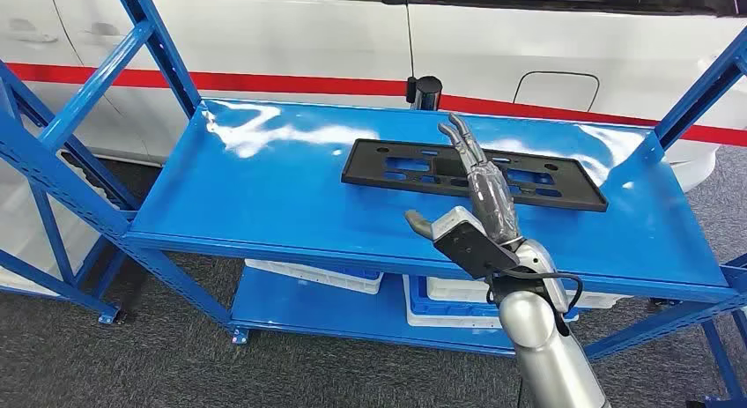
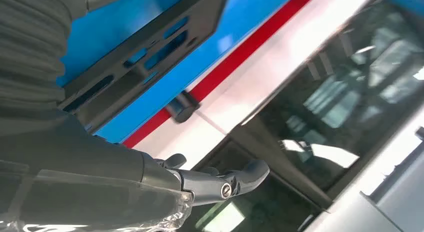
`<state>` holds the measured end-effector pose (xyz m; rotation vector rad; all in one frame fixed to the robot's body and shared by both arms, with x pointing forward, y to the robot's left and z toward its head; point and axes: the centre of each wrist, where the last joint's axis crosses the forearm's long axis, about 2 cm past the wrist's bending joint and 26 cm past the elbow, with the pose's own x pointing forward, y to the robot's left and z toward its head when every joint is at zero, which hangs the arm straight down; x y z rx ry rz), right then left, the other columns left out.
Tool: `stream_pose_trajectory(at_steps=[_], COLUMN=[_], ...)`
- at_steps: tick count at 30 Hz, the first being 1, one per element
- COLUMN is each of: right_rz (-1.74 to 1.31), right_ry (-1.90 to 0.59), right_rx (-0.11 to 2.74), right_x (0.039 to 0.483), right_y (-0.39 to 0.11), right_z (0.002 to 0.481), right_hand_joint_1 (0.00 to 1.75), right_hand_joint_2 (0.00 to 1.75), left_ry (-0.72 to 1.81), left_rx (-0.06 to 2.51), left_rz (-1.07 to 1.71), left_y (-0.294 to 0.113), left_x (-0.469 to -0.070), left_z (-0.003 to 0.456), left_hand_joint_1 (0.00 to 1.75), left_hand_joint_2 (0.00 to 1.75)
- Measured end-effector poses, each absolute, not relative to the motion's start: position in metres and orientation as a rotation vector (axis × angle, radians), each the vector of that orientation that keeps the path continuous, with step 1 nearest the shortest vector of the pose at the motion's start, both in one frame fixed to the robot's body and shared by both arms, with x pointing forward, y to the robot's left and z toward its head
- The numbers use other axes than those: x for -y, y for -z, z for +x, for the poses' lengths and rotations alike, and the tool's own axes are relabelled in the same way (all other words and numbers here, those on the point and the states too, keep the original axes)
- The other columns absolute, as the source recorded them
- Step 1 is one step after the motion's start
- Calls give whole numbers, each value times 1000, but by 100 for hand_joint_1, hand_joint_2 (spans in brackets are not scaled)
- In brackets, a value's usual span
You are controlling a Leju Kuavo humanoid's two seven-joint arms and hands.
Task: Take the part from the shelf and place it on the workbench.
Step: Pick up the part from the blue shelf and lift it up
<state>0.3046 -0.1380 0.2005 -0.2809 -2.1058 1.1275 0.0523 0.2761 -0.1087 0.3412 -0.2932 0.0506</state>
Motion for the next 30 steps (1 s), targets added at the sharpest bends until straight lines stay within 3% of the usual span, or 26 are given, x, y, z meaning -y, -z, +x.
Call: stream_pose_trajectory(at_steps=[13,24,30], right_rz=[-939,-974,-902], right_ry=[-1359,-1375,-1212], right_rx=[1894,1791,1851], right_x=[111,114,124], right_y=[-189,-181,-195], right_z=[382,394,397], right_hand_joint_1=[0,0,0], right_hand_joint_2=[175,175,175], left_ry=[-2,22,50], left_rx=[224,224,228], left_rz=[332,333,331], left_y=[108,108,109], left_x=[-275,-276,-276], left_z=[54,55,54], left_hand_joint_1=[0,0,0], left_hand_joint_2=[0,0,0])
